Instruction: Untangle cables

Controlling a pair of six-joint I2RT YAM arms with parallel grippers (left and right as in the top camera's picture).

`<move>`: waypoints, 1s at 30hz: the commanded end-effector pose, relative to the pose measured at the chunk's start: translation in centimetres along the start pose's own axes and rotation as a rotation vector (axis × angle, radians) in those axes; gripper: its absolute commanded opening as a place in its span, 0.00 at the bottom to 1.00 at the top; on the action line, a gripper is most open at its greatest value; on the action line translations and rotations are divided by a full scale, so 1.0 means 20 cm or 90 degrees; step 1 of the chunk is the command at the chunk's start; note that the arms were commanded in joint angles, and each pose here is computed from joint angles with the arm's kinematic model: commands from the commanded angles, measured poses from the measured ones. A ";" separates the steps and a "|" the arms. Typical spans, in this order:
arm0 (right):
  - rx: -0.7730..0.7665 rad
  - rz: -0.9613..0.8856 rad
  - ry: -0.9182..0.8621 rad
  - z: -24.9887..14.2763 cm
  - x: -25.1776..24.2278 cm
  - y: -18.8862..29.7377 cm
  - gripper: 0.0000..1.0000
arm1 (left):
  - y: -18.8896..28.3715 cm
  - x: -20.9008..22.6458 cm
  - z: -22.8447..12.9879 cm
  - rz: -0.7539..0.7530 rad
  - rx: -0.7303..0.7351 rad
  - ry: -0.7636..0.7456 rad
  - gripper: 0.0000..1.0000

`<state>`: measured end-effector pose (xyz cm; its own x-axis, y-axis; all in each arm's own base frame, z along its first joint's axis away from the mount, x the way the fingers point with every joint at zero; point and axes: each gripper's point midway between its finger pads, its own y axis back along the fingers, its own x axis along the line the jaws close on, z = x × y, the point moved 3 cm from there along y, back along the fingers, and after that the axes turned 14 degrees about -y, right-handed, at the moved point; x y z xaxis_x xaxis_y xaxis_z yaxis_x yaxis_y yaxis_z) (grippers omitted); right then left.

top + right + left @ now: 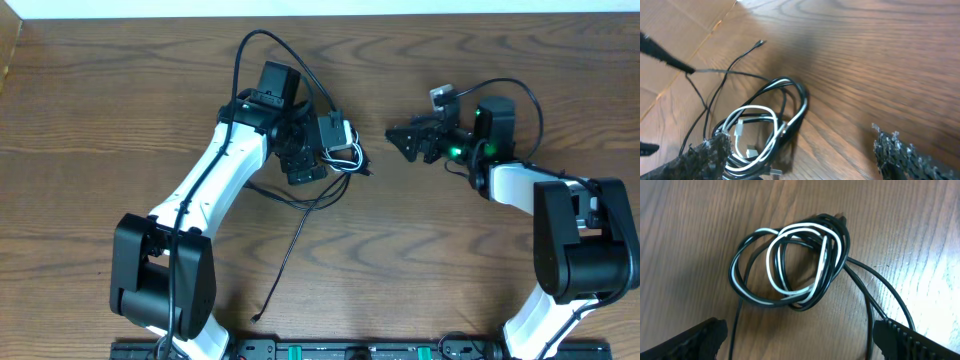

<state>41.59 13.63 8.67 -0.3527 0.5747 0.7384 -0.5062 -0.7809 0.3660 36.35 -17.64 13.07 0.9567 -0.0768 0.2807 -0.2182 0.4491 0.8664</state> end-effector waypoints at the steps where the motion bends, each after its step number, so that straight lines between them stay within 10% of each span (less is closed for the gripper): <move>1: 0.002 -0.003 -0.034 -0.01 -0.01 0.00 0.92 | -0.06 -0.02 0.00 -0.022 -0.009 -0.070 0.98; 22: -0.004 -0.016 -0.031 0.00 -0.03 0.00 0.80 | -0.32 -0.13 -0.05 -0.120 -0.055 -0.040 0.86; 30: -0.004 -0.016 -0.031 0.00 -0.03 0.00 0.75 | -0.32 -0.13 -0.05 -0.116 -0.056 -0.042 0.27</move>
<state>41.83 13.29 8.49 -0.3073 0.5825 0.7525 -0.5231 -0.7640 0.3778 35.77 -19.27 6.45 0.9650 -0.2102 0.1566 -0.0355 0.4874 0.8725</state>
